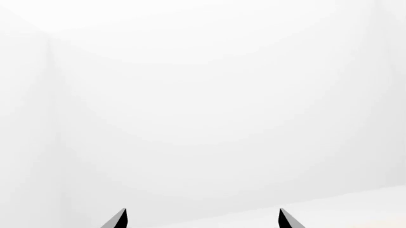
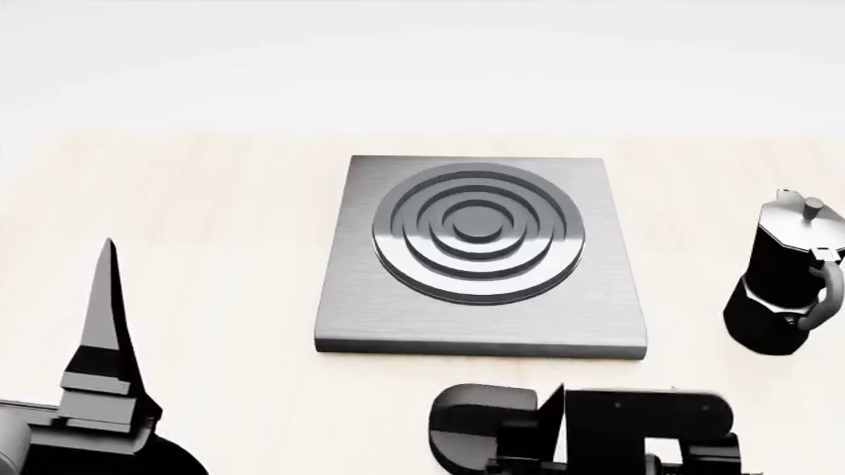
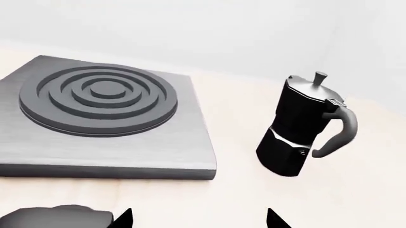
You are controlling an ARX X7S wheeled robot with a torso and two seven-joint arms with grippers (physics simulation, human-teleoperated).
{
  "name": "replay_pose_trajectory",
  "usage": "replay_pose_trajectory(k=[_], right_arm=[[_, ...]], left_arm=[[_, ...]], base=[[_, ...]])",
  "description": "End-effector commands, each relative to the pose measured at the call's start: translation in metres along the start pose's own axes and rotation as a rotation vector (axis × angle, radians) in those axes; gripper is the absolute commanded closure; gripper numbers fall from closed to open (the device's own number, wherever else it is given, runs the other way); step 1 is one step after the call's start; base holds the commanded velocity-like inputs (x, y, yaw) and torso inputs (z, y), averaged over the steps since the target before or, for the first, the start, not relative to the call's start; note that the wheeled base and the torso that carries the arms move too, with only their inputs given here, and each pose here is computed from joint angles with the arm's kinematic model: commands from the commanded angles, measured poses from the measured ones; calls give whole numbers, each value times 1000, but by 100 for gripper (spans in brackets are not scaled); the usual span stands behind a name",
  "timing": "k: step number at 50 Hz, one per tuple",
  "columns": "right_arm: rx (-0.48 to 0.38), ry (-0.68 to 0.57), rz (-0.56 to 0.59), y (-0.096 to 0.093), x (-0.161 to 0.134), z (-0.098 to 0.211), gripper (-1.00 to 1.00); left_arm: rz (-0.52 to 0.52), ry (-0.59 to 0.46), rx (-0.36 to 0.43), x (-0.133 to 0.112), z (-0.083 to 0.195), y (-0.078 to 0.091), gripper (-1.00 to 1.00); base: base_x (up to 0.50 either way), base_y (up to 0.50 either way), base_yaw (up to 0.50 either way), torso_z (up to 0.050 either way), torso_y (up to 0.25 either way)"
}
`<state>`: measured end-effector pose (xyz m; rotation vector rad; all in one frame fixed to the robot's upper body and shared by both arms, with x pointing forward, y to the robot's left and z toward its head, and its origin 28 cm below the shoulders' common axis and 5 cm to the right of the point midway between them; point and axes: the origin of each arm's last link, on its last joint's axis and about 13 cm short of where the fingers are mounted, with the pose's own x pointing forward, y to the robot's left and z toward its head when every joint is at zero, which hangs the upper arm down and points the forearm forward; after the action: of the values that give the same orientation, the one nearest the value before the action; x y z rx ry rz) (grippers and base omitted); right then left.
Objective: Turn on the stove.
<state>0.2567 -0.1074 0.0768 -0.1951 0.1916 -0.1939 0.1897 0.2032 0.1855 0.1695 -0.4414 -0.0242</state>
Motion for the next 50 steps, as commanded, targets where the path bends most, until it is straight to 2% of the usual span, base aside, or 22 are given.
replay_pose_trajectory(k=[1, 50], right_arm=[[-9, -56, -5, -3, -8, 12, -100], [-80, -321, 57, 0, -42, 57, -100]], left_arm=[[0, -1, 1, 0, 0, 0, -100], [-1, 1, -1, 0, 0, 0, -100]], base=[[0, 0, 0, 0, 0], [0, 0, 0, 0, 0]])
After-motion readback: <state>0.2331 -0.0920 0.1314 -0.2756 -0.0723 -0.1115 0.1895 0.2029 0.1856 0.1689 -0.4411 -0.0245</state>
